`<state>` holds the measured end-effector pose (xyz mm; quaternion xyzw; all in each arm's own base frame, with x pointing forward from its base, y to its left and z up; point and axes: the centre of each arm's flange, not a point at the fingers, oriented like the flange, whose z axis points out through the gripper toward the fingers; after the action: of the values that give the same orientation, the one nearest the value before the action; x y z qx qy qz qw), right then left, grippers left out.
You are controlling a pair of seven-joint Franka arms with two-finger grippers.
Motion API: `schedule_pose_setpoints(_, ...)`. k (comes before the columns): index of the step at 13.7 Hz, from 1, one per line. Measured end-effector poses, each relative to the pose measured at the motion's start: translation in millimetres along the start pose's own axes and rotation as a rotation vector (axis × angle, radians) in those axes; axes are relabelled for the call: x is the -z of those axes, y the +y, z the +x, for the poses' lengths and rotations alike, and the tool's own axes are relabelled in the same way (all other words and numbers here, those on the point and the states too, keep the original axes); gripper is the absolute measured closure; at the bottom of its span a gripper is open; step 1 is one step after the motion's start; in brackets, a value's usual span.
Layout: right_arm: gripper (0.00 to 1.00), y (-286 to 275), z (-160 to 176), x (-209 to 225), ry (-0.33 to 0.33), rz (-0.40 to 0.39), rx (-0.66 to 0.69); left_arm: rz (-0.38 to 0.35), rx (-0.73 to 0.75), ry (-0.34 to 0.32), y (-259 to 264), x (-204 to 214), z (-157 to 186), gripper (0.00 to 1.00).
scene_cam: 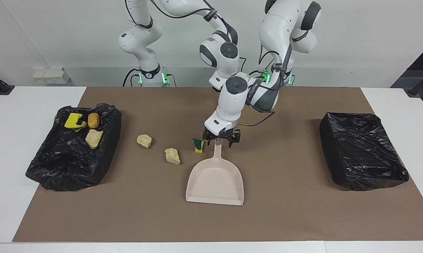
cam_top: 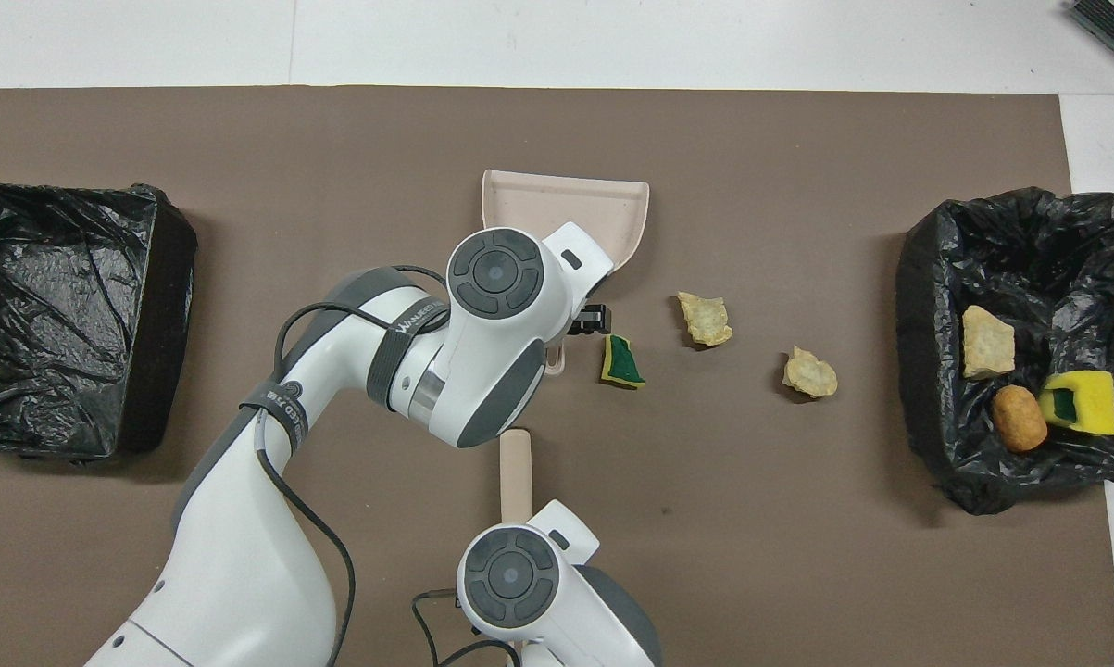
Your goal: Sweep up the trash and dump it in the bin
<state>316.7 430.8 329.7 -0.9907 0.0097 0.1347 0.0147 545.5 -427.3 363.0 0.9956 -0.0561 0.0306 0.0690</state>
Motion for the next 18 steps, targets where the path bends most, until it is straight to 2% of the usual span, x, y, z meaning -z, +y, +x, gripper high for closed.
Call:
schedule_pose_setpoints(3,0.74,22.1,25.0,14.6,-0.013,0.008,-0.063,0.001,0.001,0.002,-2.1,0.2,1.4,0.41)
schedule_pose_setpoints(5,0.74,46.6,33.9,36.5,-0.057,-0.012,-0.106,0.007,-0.002,-0.007,-2.7,-0.2,0.7,0.67)
schedule_pose_setpoints(7,0.74,81.5,40.0,69.5,-0.093,-0.019,-0.154,0.034,-0.013,-0.016,-8.2,1.5,2.8,0.69)
schedule_pose_setpoints(9,0.74,117.9,48.1,98.5,-0.110,-0.005,-0.178,0.100,-0.048,-0.017,-18.5,9.6,6.5,0.69)
schedule_pose_setpoints(11,0.74,154.0,63.0,114.3,-0.114,0.003,-0.182,0.136,-0.079,-0.035,-41.6,33.4,13.9,0.69)
schedule_pose_setpoints(13,0.74,183.2,80.2,118.2,-0.090,-0.025,-0.188,0.150,-0.153,-0.065,-71.2,68.9,18.6,0.69)
schedule_pose_setpoints(15,0.74,211.1,96.1,118.5,-0.056,-0.088,-0.191,0.152,-0.282,-0.081,-96.3,107.9,18.5,0.69)
schedule_pose_setpoints(18,0.74,245.0,112.9,118.9,-0.020,-0.173,-0.175,0.147,-0.616,-0.140,-156.5,163.5,8.4,0.69)
